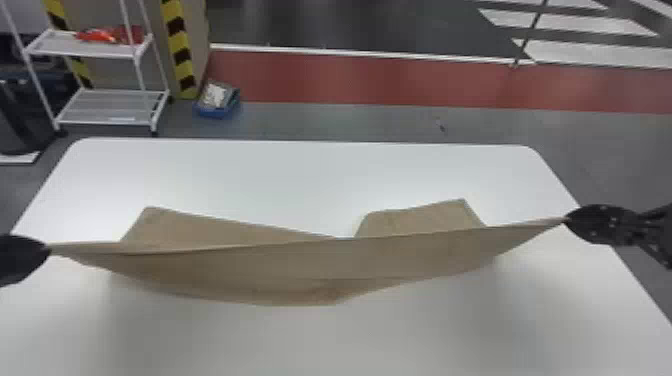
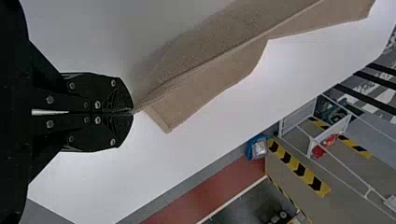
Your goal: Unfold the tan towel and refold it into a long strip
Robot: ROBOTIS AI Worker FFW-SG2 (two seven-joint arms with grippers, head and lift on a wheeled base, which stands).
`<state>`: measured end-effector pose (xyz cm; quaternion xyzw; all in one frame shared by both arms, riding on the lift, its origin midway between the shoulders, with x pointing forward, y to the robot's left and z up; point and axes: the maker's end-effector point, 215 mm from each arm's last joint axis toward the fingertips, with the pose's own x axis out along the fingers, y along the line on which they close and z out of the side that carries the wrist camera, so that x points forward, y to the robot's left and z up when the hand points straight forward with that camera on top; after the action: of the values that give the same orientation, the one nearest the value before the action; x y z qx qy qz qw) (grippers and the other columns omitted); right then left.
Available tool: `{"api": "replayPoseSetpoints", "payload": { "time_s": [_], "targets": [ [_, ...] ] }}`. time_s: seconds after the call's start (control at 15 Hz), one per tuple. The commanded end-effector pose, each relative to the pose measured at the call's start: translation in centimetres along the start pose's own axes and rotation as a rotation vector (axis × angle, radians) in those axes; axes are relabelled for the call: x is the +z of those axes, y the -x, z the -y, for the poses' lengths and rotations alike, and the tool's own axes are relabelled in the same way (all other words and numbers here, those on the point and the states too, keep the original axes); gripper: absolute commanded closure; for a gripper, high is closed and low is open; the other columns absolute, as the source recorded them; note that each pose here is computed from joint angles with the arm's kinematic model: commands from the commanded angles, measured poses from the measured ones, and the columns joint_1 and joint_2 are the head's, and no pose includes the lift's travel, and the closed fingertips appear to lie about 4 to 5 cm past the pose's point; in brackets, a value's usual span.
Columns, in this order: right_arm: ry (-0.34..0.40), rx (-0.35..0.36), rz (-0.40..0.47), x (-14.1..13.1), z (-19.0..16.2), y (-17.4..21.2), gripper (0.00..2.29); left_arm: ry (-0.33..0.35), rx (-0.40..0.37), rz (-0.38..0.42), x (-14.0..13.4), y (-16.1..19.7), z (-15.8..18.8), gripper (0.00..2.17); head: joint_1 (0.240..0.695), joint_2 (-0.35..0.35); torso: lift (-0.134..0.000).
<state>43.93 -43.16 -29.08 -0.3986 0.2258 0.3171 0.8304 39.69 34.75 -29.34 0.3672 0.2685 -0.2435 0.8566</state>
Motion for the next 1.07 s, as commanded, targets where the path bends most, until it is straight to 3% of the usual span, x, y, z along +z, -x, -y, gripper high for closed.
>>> {"api": "replayPoseSetpoints", "payload": {
  "time_s": [0.0, 0.07, 0.13, 0.33, 0.4, 0.53, 0.67, 0.73, 0.8, 0.87, 1.0],
  "targets": [
    [-0.091, -0.041, 0.06, 4.0, 3.1, -2.5, 1.71, 0.042, 0.052, 0.087, 4.6, -1.4, -2.6, 1.88, 0.695, -0.115, -0.123],
    [-0.12, -0.046, 0.076, 5.3, 4.2, -4.4, 1.71, 0.088, 0.078, 0.117, 6.3, -2.8, -4.2, 2.11, 0.695, -0.11, -0.123],
    [-0.142, -0.055, 0.086, 6.7, 5.6, -6.1, 1.71, 0.137, 0.101, 0.126, 7.6, -4.8, -5.8, 2.14, 0.695, -0.104, -0.123],
    [-0.225, -0.096, 0.121, 10.7, 10.5, -10.1, 1.71, 0.201, 0.114, 0.137, 12.7, -9.8, -10.0, 2.14, 0.67, -0.078, -0.123],
    [-0.25, -0.122, 0.124, 11.6, 12.6, -11.2, 1.71, 0.234, 0.122, 0.129, 14.3, -11.6, -12.0, 2.14, 0.611, -0.069, -0.123],
    [-0.294, -0.195, 0.141, 13.2, 17.0, -11.8, 1.71, 0.281, 0.198, 0.112, 16.6, -13.3, -17.1, 2.14, 0.556, -0.066, -0.123],
    [-0.335, -0.289, 0.163, 14.0, 21.7, -10.0, 1.71, 0.345, 0.329, 0.131, 17.8, -11.2, -22.9, 2.14, 0.5, -0.061, -0.123],
    [-0.346, -0.323, 0.176, 14.4, 23.5, -8.6, 1.71, 0.386, 0.365, 0.131, 17.6, -10.1, -24.3, 2.14, 0.435, -0.052, -0.123],
    [-0.361, -0.345, 0.186, 14.1, 24.6, -7.4, 1.71, 0.417, 0.395, 0.149, 17.5, -8.7, -25.3, 2.14, 0.405, -0.049, -0.123],
    [-0.384, -0.361, 0.19, 13.3, 25.4, -5.9, 1.72, 0.459, 0.413, 0.172, 17.0, -7.1, -25.6, 2.14, 0.385, -0.047, -0.123],
    [-0.407, -0.372, 0.202, 11.1, 24.2, -3.6, 1.72, 0.474, 0.426, 0.2, 14.9, -4.8, -24.1, 2.14, 0.352, -0.05, -0.123]
  ]
}}
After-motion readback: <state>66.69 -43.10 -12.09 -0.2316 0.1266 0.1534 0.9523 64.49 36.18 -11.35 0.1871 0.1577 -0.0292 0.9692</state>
